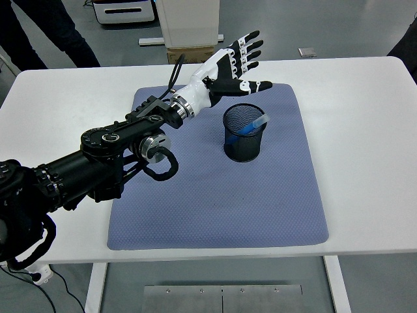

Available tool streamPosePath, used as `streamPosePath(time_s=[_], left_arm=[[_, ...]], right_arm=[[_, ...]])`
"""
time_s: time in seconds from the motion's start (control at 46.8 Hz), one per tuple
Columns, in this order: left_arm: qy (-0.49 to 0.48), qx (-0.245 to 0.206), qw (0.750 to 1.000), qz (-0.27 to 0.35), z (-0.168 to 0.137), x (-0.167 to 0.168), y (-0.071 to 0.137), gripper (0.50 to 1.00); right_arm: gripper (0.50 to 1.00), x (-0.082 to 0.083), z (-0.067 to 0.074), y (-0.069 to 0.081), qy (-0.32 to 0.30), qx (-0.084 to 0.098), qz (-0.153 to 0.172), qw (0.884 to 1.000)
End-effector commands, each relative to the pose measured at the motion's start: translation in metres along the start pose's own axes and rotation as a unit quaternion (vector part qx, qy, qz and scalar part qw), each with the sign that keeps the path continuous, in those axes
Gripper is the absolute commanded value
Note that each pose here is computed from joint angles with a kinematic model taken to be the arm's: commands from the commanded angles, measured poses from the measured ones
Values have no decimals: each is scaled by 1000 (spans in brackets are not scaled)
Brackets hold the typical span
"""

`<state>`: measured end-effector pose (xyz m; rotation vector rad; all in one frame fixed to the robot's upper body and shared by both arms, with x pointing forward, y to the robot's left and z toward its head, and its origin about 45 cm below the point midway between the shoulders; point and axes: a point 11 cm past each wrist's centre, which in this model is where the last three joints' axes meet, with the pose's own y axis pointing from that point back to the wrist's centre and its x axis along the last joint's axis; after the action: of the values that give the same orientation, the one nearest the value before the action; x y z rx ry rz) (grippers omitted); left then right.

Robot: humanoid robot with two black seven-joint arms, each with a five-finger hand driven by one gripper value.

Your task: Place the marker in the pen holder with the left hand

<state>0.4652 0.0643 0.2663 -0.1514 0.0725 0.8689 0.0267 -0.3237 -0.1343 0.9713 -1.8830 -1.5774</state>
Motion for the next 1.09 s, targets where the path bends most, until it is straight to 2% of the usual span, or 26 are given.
streamPosePath(time_s=[0.0, 0.171, 0.427, 0.534, 0.662, 0.897, 1.068], left_arm=[[2, 4, 1000, 10, -6, 4, 3, 1000], [40, -2, 998, 54, -18, 22, 17, 1000], [58, -9, 984, 171, -23, 115, 84, 1000], [69, -16, 974, 213, -26, 145, 114, 1000], [80, -24, 968, 236, -34, 160, 139, 1000], [123, -35, 949, 288, -48, 178, 172, 1000], [121, -41, 945, 301, -42, 189, 182, 1000]], right_arm=[[1000, 0, 0, 0, 0, 0, 0, 1000], [1000, 0, 0, 0, 0, 0, 0, 1000], [1000, 0, 0, 0, 0, 0, 0, 1000], [1000, 0, 0, 0, 0, 0, 0, 1000], [1000, 0, 0, 0, 0, 0, 0, 1000], [1000, 0, 0, 0, 0, 0, 0, 1000], [1000, 0, 0, 0, 0, 0, 0, 1000]])
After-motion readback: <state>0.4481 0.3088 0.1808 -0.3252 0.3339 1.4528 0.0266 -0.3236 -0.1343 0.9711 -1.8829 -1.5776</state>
